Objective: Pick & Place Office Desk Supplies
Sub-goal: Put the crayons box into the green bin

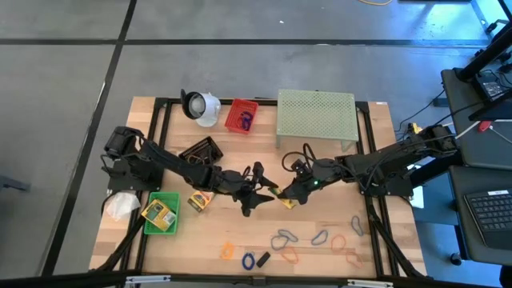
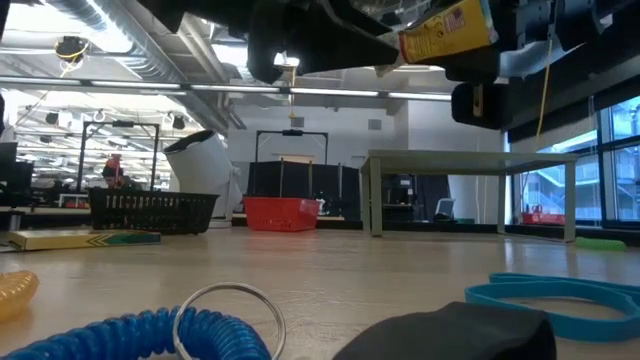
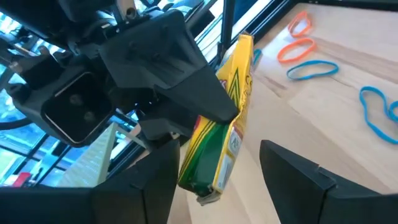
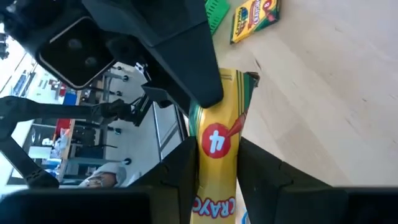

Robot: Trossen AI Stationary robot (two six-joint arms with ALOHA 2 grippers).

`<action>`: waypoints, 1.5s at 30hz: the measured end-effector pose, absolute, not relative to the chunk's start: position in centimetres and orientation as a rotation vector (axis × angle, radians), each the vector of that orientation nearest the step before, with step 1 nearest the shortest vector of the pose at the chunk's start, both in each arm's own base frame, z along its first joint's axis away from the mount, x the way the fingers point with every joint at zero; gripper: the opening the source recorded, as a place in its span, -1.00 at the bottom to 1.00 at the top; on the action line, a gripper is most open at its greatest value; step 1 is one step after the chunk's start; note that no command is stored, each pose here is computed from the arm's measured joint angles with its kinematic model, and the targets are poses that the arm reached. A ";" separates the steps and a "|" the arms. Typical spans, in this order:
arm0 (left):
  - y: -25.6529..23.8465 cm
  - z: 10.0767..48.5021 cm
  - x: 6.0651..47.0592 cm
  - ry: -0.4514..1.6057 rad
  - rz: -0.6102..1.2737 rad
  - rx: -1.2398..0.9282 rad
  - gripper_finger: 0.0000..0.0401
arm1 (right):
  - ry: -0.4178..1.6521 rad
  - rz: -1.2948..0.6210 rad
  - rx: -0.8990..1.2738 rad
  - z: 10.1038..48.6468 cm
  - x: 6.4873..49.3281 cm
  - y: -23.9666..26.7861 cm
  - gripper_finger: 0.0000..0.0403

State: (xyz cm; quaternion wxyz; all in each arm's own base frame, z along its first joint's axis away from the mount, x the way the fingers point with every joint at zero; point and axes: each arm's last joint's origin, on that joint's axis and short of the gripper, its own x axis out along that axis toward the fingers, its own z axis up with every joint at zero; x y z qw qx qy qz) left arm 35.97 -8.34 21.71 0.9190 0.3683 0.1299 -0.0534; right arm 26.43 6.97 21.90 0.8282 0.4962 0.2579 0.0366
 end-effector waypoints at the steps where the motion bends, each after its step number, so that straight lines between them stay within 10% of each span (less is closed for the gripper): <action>1: -8.3 21.7 36.0 0.265 -0.110 0.751 0.07 | 0.547 0.079 1.049 21.9 26.4 6.9 -0.48; 17: -8.4 21.7 35.9 0.273 -0.110 0.708 -0.62 | 0.549 0.100 0.996 21.9 26.5 6.6 -0.47; 45: -8.4 22.8 34.4 0.380 -0.057 0.534 -0.66 | 0.485 0.192 0.802 23.3 26.1 4.3 0.38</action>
